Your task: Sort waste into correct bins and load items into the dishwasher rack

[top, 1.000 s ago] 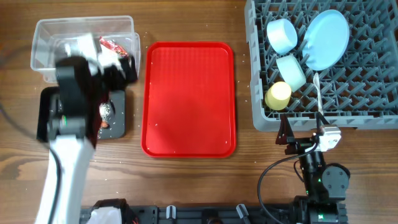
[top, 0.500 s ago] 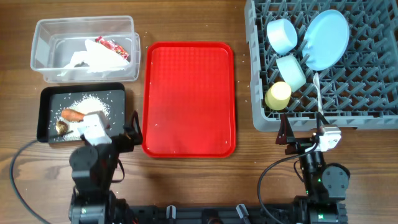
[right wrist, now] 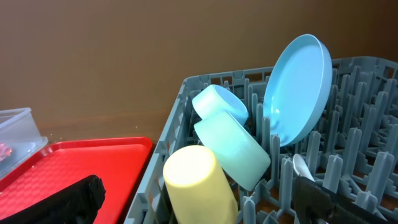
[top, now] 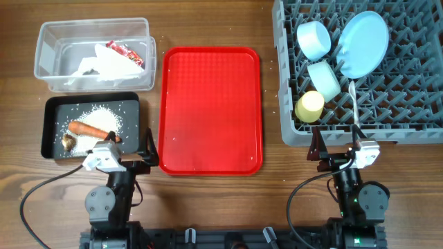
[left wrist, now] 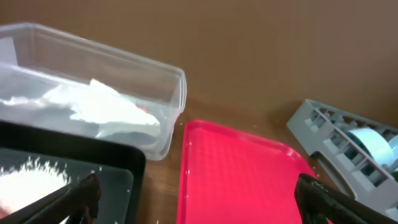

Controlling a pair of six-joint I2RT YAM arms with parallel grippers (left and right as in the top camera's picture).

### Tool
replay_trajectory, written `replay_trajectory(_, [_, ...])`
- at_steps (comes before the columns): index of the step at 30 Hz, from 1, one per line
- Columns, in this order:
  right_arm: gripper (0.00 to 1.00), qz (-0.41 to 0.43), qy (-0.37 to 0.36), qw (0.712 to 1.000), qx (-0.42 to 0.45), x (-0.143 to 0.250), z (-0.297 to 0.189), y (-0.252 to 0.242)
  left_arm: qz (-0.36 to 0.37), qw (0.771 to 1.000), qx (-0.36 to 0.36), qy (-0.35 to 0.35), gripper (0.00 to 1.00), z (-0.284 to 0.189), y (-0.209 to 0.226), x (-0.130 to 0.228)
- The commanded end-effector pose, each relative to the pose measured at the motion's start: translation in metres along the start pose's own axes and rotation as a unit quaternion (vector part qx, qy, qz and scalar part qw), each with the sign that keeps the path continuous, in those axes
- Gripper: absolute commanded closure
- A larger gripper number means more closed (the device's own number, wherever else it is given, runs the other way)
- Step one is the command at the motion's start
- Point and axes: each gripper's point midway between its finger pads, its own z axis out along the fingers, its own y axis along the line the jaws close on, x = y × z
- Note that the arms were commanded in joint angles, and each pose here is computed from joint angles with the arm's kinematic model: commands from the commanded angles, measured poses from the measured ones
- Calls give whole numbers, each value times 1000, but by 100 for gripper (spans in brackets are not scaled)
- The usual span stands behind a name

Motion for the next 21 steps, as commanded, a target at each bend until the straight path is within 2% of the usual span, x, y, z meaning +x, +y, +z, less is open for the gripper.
replay_trajectory(1, [0, 9, -5, 1000, 4, -2, 0, -1, -11, 1000, -6, -2, 0, -1, 4, 6])
replay_trajectory(21, [0, 9, -5, 1000, 4, -2, 0, -1, -13, 1000, -15, 11, 0, 1, 9, 11])
